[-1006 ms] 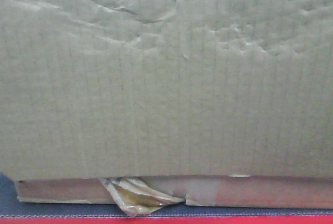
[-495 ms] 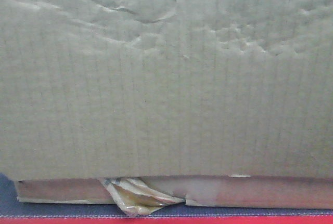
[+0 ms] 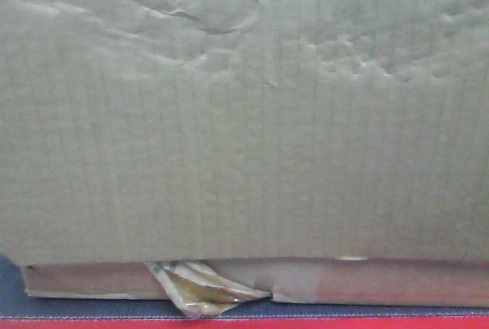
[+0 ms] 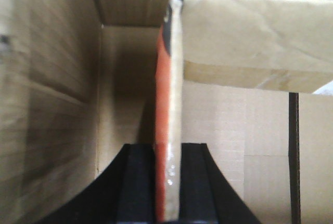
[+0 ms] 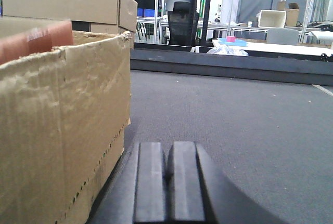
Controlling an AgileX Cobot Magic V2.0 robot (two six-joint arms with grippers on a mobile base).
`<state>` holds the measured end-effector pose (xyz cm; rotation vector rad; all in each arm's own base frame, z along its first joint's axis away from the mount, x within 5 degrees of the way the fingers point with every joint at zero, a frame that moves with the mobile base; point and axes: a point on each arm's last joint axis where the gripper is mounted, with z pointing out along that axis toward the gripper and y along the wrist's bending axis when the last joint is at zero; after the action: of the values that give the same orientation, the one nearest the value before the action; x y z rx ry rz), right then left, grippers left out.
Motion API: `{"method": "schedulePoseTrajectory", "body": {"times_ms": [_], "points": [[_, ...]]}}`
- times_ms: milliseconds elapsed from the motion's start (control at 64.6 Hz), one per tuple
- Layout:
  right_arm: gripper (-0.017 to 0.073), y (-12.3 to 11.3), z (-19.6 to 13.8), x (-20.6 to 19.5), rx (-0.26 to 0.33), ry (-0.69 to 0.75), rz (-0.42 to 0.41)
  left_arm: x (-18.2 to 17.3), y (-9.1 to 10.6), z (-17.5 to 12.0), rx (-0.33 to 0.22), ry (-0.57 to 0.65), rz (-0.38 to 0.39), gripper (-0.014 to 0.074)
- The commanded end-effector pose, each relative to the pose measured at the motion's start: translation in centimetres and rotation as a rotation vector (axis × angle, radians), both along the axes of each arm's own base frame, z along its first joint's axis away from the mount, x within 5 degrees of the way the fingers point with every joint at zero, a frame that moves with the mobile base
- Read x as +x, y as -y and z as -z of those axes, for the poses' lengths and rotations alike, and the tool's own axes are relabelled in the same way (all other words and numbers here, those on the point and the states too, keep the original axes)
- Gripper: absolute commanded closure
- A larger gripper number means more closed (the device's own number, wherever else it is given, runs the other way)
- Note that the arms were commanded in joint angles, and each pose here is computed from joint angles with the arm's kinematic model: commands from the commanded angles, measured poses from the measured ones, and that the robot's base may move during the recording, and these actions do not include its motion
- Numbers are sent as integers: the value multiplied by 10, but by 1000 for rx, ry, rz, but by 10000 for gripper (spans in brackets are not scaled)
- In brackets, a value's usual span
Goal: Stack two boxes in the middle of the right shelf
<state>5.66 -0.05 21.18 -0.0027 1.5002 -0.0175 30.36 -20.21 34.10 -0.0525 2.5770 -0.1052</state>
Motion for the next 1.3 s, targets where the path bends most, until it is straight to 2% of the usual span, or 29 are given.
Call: {"method": "schedulePoseTrajectory", "body": {"times_ms": [0, 186, 263, 387, 434, 495, 681, 759, 836, 1022, 1177, 1285], "points": [[720, 0, -2, -1, -3, 26, 6, 0, 4, -1, -21, 11, 3, 705], [720, 0, -2, -1, -3, 26, 6, 1, 4, 0, -14, 14, 3, 701], [720, 0, -2, -1, -3, 26, 6, 1, 4, 0, -15, 15, 4, 648], [720, 0, -2, -1, -3, 26, 6, 1, 4, 0, -14, 14, 3, 441], [720, 0, -2, -1, -3, 26, 6, 0, 4, 0, -21, 11, 3, 323], [720, 0, -2, -1, -3, 26, 6, -1, 4, -2, -35, 7, 3, 275], [720, 0, -2, -1, -3, 26, 6, -5, 1, -38, -88, 88, 11, 285], [720, 0, -2, -1, -3, 26, 6, -10, -3, -58, -86, 125, 38, 286], [720, 0, -2, -1, -3, 26, 6, -18, -12, -80, -55, 157, 60, 286], [720, 0, -2, -1, -3, 26, 6, -27, -38, -105, 66, 261, 21, 286], [720, 0, -2, -1, -3, 26, 6, -25, -49, -103, 57, 232, 11, 286], [720, 0, -2, -1, -3, 26, 6, -20, -57, -91, 73, 187, -4, 286]]}}
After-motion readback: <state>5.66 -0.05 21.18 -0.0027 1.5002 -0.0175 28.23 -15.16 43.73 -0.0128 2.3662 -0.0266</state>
